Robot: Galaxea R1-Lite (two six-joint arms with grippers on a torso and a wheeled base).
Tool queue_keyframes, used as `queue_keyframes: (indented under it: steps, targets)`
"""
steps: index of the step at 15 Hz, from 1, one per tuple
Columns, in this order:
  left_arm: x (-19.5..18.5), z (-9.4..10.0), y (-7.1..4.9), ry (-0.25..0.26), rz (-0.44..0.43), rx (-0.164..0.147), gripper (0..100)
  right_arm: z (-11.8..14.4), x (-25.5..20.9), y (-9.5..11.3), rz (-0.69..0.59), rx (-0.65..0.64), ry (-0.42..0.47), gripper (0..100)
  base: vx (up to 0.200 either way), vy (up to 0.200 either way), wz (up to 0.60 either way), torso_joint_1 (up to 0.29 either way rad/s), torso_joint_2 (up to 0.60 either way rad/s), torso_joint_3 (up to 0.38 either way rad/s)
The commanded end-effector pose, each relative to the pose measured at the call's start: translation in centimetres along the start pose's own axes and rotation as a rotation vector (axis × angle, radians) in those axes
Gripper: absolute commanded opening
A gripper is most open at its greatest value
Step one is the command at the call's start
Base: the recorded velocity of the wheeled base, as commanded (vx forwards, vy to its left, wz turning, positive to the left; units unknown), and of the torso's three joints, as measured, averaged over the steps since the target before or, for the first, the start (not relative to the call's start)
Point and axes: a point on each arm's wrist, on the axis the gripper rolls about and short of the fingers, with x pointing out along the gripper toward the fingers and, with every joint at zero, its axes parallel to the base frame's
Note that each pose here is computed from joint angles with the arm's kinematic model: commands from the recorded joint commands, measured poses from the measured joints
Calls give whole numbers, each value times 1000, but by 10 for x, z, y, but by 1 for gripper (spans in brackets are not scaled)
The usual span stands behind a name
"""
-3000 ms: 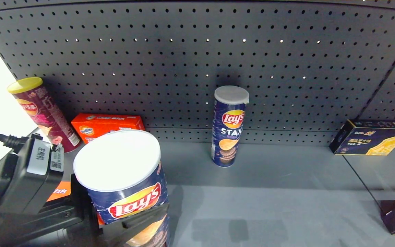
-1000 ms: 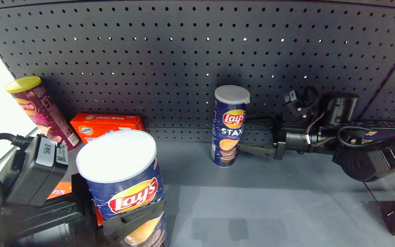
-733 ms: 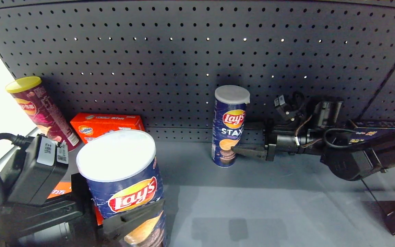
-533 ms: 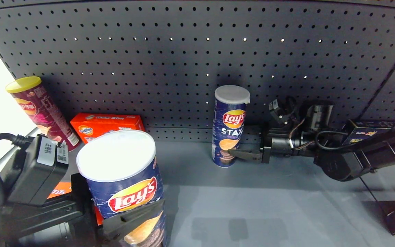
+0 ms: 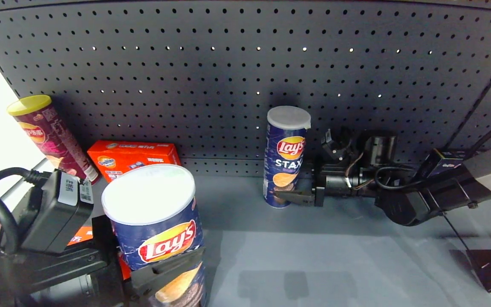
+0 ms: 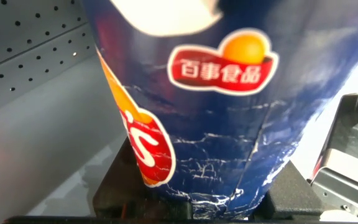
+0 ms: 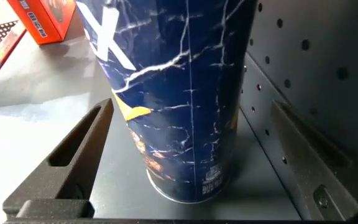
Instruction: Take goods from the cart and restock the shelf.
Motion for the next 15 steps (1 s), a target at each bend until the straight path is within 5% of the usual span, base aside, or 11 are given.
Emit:
queue_keyframes:
  steps: [1, 5, 6, 10, 15]
  targets:
    - [0, 0, 2, 2, 9, -1, 0, -3, 4, 0, 9, 4, 3, 100, 0, 0, 0, 0, 0, 0]
    - [0, -1, 2, 5, 12, -3, 0, 0, 12, -1, 32, -16, -18, 100, 0, 0, 0, 0, 0, 0]
    - [0, -1, 2, 5, 12, -3, 0, 0, 12, -1, 32, -16, -18, 0, 0, 0, 0, 0, 0, 0]
    - [0, -1, 2, 5, 12, -1, 0, 20, -1, 13, 26, -36, -32, 0, 0, 0, 0, 0, 0, 0]
    - [-1, 1, 2, -7, 12, 4, 0, 48, -25, 68, -29, -31, -15, 0, 0, 0, 0, 0, 0, 0]
